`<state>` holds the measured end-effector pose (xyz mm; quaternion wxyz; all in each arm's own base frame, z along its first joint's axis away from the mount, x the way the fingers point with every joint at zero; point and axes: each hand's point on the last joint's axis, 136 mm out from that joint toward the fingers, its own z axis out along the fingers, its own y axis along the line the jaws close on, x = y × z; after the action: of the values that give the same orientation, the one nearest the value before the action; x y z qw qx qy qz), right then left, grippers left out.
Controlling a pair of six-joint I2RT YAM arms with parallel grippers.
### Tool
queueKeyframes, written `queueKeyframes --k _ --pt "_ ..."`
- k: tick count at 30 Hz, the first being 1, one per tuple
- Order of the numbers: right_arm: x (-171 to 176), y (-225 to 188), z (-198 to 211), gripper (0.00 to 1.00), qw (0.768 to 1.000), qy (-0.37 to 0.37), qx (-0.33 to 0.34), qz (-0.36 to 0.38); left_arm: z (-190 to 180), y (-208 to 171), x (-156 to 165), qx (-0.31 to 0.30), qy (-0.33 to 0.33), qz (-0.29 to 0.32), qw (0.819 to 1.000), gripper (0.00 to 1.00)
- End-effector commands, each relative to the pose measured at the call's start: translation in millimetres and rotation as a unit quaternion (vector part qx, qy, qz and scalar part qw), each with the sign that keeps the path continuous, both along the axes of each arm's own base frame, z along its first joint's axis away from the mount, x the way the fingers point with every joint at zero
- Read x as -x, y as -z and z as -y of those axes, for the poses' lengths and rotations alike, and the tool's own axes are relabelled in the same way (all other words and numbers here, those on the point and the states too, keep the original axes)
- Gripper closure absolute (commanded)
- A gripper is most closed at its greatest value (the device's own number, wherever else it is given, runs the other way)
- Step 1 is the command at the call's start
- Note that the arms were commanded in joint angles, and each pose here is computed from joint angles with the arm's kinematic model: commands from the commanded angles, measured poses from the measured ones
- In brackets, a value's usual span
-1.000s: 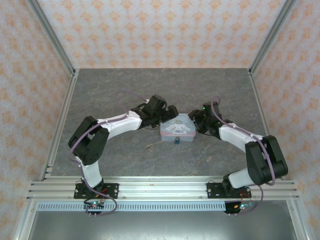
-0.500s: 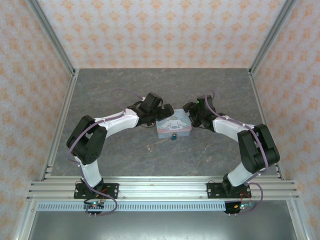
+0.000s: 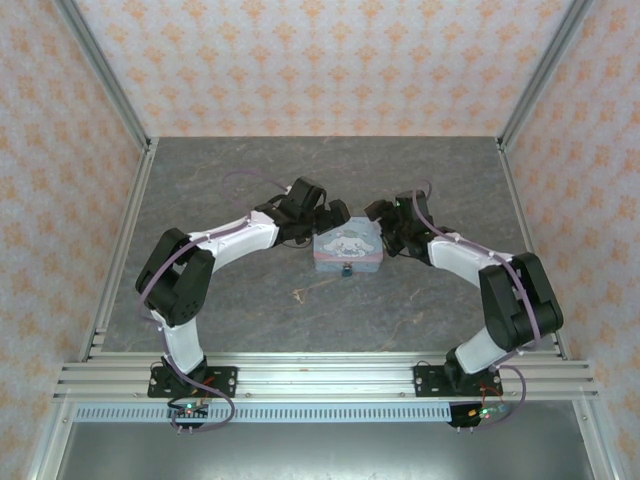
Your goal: Unlock a padlock with a key
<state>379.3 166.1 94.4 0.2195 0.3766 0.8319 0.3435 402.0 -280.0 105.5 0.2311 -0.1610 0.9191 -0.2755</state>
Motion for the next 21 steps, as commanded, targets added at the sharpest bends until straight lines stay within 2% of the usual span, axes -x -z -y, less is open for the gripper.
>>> queueKeyframes --k 1,4,7,8,10,14,16,18,21 --pt "4 -8 29 0.08 0.999 0.033 0.027 0.010 -5 -11 -7 -0.001 0.003 0.013 1.000 0.00" --pt "8 -17 52 0.07 0.997 0.038 0.067 0.012 -21 -21 -12 -0.003 -0.012 0.023 1.000 0.00" --pt "9 -24 70 0.06 0.996 0.048 0.071 0.013 -38 -33 -15 -0.001 -0.024 0.032 0.999 0.00" --pt "8 -27 76 0.00 0.996 0.053 0.067 0.017 -43 -37 -14 0.002 -0.027 0.035 0.999 0.00" --pt "7 -38 84 0.01 0.996 0.043 0.074 0.038 -53 -47 -12 0.006 -0.034 0.044 0.998 0.00" --pt "15 -68 108 0.01 0.984 0.056 0.147 0.083 -75 -65 -1 0.012 -0.047 0.060 0.997 0.00" --pt "20 -87 95 0.01 0.980 0.004 0.138 0.140 -85 -75 6 0.012 -0.052 0.069 0.996 0.00" --pt "24 -109 79 0.01 0.975 -0.020 0.094 0.200 -93 -85 14 0.006 -0.056 0.078 0.995 0.00" --pt "34 -116 65 0.07 0.978 -0.046 0.076 0.191 -105 -97 28 -0.004 -0.060 0.093 0.994 0.00"
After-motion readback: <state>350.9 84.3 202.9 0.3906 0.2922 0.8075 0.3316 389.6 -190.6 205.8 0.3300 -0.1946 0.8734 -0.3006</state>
